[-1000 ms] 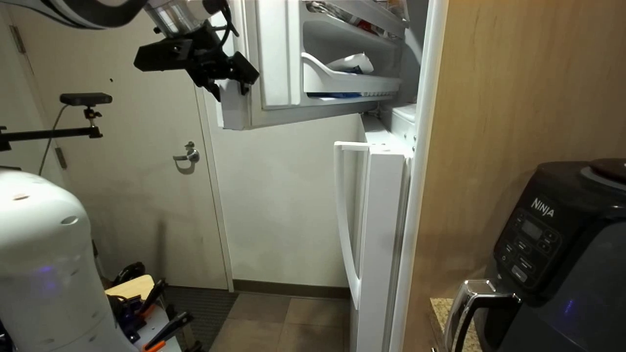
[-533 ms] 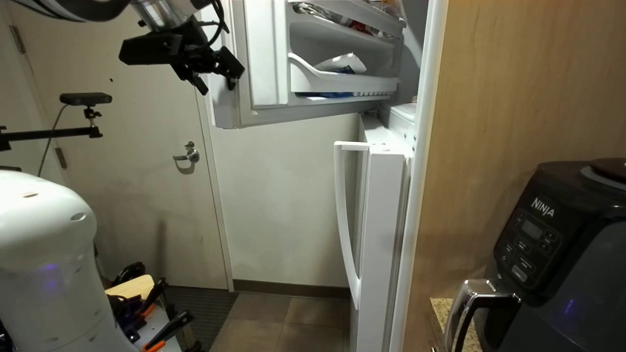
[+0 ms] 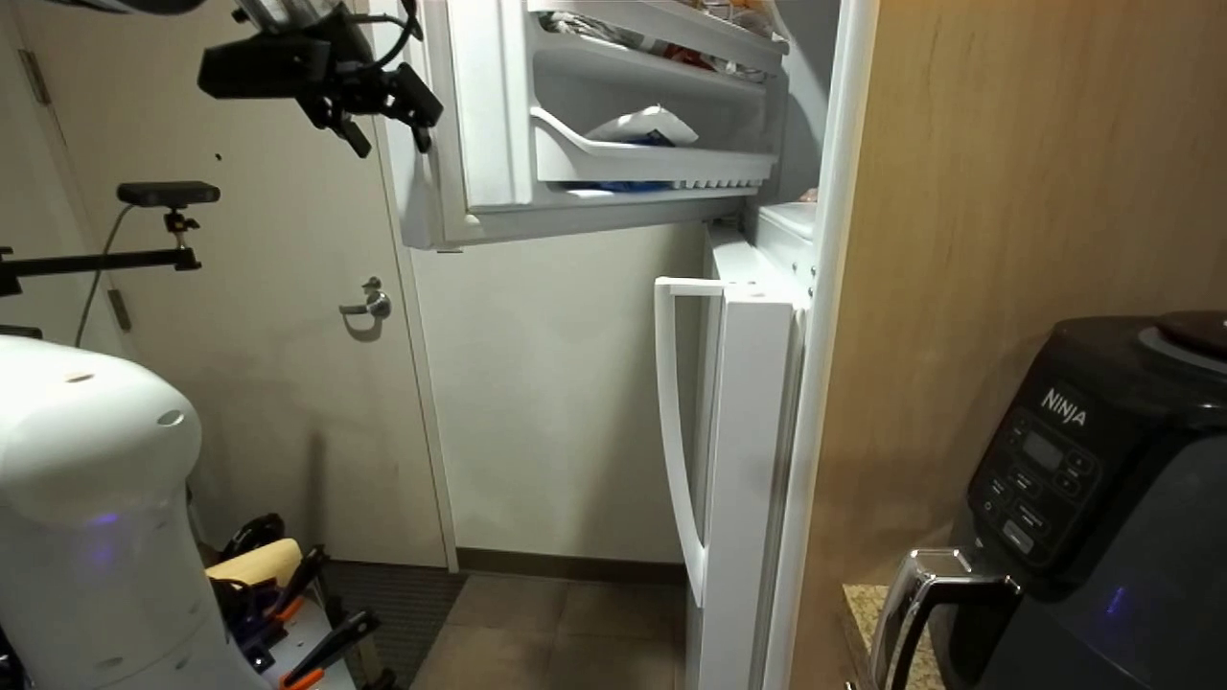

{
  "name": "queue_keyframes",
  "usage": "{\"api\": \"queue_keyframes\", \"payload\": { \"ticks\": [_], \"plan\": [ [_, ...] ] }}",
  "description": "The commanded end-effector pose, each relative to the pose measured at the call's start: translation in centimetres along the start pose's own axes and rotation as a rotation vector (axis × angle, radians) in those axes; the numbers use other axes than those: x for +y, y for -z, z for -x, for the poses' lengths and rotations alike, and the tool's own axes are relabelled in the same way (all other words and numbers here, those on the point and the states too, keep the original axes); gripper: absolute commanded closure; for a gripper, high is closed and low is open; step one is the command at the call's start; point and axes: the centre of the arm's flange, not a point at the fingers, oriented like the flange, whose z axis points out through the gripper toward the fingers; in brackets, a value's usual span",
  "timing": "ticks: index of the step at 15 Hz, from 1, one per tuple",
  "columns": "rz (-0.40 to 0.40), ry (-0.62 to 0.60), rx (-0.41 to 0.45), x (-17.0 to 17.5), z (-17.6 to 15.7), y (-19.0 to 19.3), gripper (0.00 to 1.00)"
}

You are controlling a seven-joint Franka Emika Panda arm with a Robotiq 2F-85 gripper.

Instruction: Open the top door of the fridge

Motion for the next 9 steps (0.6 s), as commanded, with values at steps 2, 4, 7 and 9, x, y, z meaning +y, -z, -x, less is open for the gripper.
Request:
{"api": "queue_keyframes", "payload": {
  "ticks": [2,4,7,9],
  "plan": [
    [-0.059,0.053,0.026,-1.6,-1.4,1.3,0.00],
    [-0.071,0.067,0.040,-2.3,-2.1,1.7,0.00],
    [-0.082,0.088,0.056,-3.3,-3.1,2.3,0.00],
    [-0.088,0.100,0.063,-3.8,-3.6,2.8,0.00]
  ]
}}
